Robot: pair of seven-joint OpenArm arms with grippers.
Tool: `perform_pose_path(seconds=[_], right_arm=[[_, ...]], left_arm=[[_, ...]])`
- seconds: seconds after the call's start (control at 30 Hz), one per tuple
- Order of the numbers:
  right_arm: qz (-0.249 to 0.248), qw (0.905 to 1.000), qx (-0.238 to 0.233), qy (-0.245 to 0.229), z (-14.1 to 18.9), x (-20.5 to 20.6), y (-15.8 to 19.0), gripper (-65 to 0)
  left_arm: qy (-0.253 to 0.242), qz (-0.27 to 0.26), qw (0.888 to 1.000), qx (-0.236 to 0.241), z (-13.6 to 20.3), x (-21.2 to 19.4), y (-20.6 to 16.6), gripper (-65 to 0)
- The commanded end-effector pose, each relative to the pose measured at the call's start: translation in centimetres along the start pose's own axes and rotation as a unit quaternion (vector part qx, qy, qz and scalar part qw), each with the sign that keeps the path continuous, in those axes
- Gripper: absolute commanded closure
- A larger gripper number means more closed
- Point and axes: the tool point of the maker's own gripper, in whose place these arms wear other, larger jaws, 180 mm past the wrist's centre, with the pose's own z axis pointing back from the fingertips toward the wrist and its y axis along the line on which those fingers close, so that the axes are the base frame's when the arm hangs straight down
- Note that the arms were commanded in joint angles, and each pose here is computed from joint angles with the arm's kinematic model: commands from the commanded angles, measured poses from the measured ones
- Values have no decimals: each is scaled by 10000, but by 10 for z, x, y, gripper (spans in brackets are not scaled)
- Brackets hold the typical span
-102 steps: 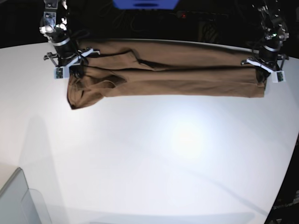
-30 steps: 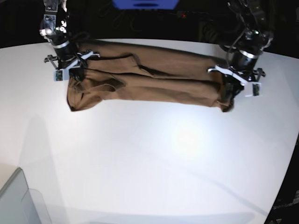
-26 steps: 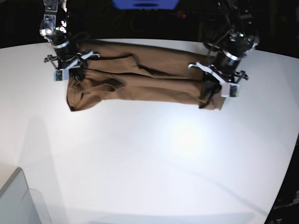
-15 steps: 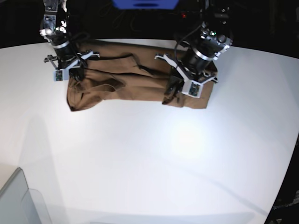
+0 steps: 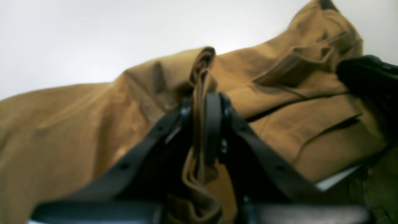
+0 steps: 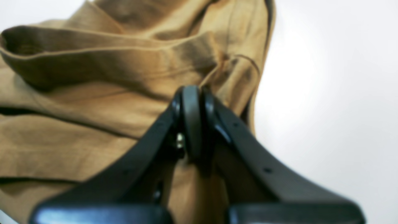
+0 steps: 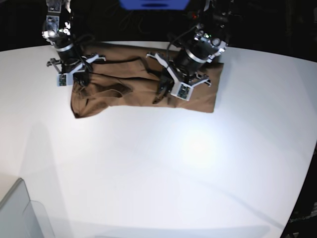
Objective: Layout the t-shirt on the table in an organized manner, then fold the t-shirt properly
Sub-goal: 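Slide the left gripper along the strip toward the right gripper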
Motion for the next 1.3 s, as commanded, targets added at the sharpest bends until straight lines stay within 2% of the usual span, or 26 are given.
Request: perform_pose_path(seconds=[0.0, 0.23, 0.37, 0.4, 0.57, 0.93, 1.1, 1.2, 1.27], right_arm=[[86, 9998, -46, 178, 2, -6, -3, 0], [86, 9998, -46, 178, 2, -6, -3, 0], [86, 9998, -46, 178, 2, -6, -3, 0], [86, 9998, -46, 178, 2, -6, -3, 0], [86, 9998, -46, 178, 2, -6, -3, 0], [85, 9998, -46, 186, 2, -7, -3, 0], [85, 9998, -46, 194, 2, -7, -3, 0], [96, 9998, -48, 195, 3, -7, -4, -2], [123, 9998, -44, 123, 4, -1, -3, -44]], left_arm=[[-258, 46, 9996, -67, 0, 15, -5, -5], [-260, 43, 9996, -75, -1, 16, -6, -15], [-267, 21, 9994, -222, -3, 17, -17, -106], [-287, -26, 9992, -289, -4, 19, -22, -111], [-297, -129, 9981, -533, -6, 21, -40, -100], [-413, -140, 9979, -489, -1, 29, -38, -104], [-380, -32, 9988, 311, 18, 23, 25, -108], [-77, 203, 9962, 842, 23, -4, 68, -176], [56, 323, 9940, 1048, 20, -14, 90, -217]])
